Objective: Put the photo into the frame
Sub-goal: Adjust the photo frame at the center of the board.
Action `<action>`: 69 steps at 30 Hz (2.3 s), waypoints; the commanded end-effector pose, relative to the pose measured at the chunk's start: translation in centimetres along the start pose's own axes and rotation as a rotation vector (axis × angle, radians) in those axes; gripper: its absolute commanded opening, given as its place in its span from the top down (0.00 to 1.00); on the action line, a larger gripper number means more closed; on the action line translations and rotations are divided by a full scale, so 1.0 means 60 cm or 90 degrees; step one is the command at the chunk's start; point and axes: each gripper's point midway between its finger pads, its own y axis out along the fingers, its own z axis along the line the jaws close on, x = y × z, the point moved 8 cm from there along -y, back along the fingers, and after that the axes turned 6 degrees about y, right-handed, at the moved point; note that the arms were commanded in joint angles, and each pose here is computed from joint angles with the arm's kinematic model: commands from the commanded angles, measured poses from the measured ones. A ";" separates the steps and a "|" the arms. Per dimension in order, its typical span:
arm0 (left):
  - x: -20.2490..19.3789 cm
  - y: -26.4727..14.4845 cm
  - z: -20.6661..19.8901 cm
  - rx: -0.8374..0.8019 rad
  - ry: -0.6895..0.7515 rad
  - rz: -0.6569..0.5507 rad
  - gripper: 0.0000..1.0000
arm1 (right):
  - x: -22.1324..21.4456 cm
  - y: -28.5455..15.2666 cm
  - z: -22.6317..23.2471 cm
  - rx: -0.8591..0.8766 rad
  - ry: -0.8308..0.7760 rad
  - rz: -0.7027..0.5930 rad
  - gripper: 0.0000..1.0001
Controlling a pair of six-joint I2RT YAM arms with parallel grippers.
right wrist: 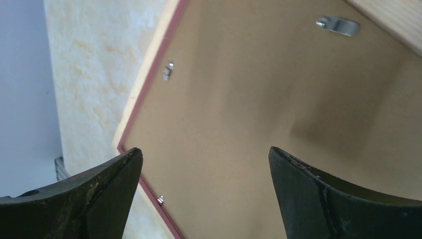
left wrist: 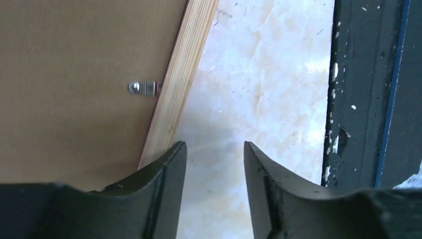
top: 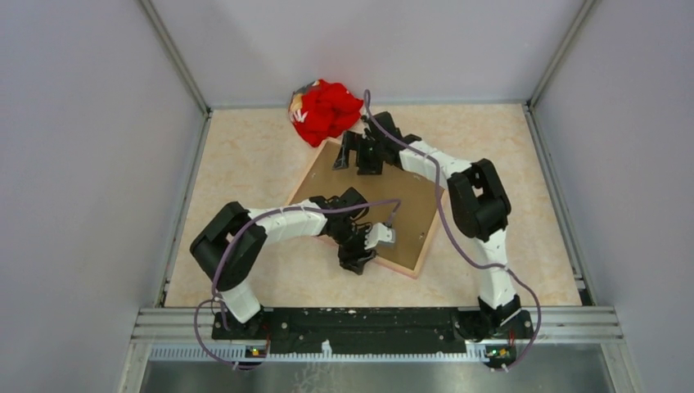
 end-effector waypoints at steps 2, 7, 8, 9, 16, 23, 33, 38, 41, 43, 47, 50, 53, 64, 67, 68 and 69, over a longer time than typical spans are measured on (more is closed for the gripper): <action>0.019 -0.081 0.023 0.074 0.001 -0.031 0.40 | 0.076 -0.127 0.006 -0.062 -0.006 -0.099 0.01; 0.020 -0.205 0.044 0.111 -0.032 -0.099 0.36 | 0.089 -0.249 -0.016 -0.098 0.021 -0.204 0.01; 0.015 -0.228 0.050 0.127 -0.042 -0.101 0.36 | 0.082 -0.269 -0.025 -0.117 0.031 -0.212 0.01; 0.006 -0.250 0.058 0.146 -0.049 -0.102 0.35 | 0.074 -0.287 -0.034 -0.134 0.041 -0.223 0.01; -0.102 -0.373 0.166 0.371 -0.178 -0.084 0.43 | -0.026 -0.376 -0.146 -0.239 0.155 -0.283 0.01; -0.215 -0.414 0.261 0.442 -0.377 -0.113 0.58 | -0.121 -0.388 -0.222 -0.267 0.217 -0.259 0.02; -0.251 -0.351 0.276 0.341 -0.434 -0.186 0.58 | -0.170 -0.349 -0.264 -0.250 0.260 -0.228 0.02; -0.259 -0.323 0.255 0.313 -0.412 -0.172 0.61 | -0.170 -0.330 -0.273 -0.220 0.279 -0.212 0.02; -0.268 -0.306 0.245 0.300 -0.413 -0.148 0.66 | -0.157 -0.326 -0.274 -0.214 0.284 -0.211 0.03; -0.273 -0.297 0.241 0.284 -0.417 -0.143 0.73 | -0.144 -0.324 -0.273 -0.210 0.286 -0.215 0.03; -0.272 -0.287 0.230 0.260 -0.405 -0.151 0.87 | -0.117 -0.319 -0.268 -0.203 0.282 -0.216 0.03; -0.262 -0.280 0.209 0.219 -0.385 -0.160 0.91 | -0.102 -0.311 -0.272 -0.203 0.283 -0.207 0.03; -0.251 -0.263 0.168 0.165 -0.358 -0.156 0.92 | -0.092 -0.304 -0.282 -0.201 0.290 -0.193 0.03; -0.243 -0.224 0.073 0.081 -0.309 -0.148 0.91 | -0.062 -0.277 -0.303 -0.167 0.310 -0.151 0.04; -0.223 -0.216 0.053 0.060 -0.274 -0.144 0.90 | -0.045 -0.269 -0.298 -0.151 0.309 -0.135 0.05; -0.216 -0.212 0.045 0.050 -0.261 -0.142 0.90 | -0.040 -0.270 -0.295 -0.150 0.308 -0.135 0.05; -0.209 -0.206 0.037 0.039 -0.247 -0.139 0.90 | -0.036 -0.273 -0.294 -0.153 0.304 -0.142 0.05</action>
